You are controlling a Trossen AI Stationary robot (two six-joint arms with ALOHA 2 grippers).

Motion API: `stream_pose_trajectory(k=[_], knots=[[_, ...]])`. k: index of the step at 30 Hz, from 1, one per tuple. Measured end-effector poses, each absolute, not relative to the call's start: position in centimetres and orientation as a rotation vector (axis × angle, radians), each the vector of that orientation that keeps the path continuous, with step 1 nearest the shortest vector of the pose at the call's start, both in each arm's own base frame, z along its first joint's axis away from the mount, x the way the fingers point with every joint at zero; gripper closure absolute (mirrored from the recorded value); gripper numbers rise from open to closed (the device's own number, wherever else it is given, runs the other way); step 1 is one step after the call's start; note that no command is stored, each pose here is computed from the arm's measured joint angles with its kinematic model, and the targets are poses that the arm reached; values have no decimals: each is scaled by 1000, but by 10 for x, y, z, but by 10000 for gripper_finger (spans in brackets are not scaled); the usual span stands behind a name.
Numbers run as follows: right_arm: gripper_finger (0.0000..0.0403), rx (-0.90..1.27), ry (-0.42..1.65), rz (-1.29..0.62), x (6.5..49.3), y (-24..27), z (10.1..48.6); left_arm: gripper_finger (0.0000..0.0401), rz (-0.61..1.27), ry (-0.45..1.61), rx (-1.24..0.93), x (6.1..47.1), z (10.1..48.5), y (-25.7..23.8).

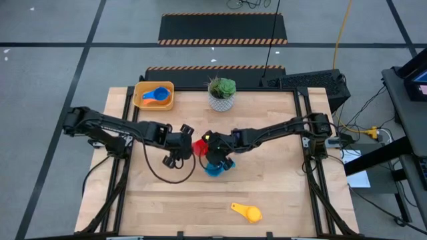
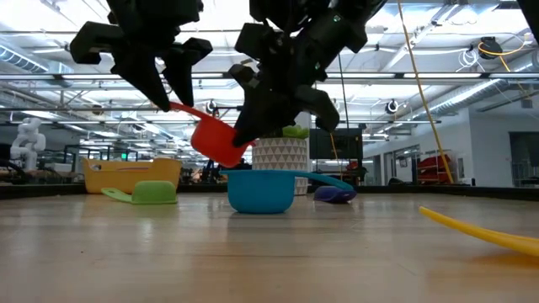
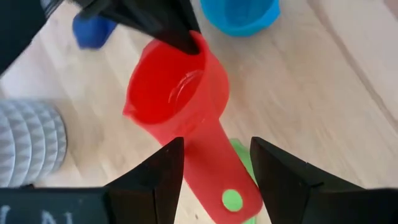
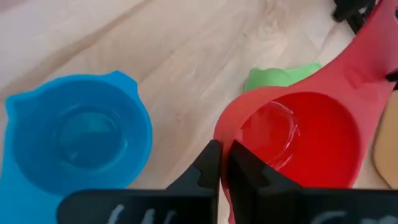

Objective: Nest measuring cups in basket
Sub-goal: Stack the dark orange measuring cup on top of the dark blue measuring cup in the yellow bin

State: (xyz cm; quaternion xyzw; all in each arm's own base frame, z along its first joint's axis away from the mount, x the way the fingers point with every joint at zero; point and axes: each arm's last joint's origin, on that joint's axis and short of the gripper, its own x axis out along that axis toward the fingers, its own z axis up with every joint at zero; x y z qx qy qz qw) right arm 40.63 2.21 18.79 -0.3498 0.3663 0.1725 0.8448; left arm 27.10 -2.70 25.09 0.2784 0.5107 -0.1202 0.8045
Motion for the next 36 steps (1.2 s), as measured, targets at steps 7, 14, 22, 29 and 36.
stream_pose_trajectory(k=[7,14,22,29,36], knots=[[399,-732,775,341,407,21,188,215,-118,1137,499,269,251,-20],[398,-754,804,303,406,22,187,215,-24,1183,427,265,245,-16],[398,-884,854,187,405,23,188,215,164,1210,194,262,244,-3],[398,-908,866,152,405,25,188,215,298,1229,182,258,236,1],[398,-909,865,153,405,25,188,215,309,1202,141,258,236,-7]])
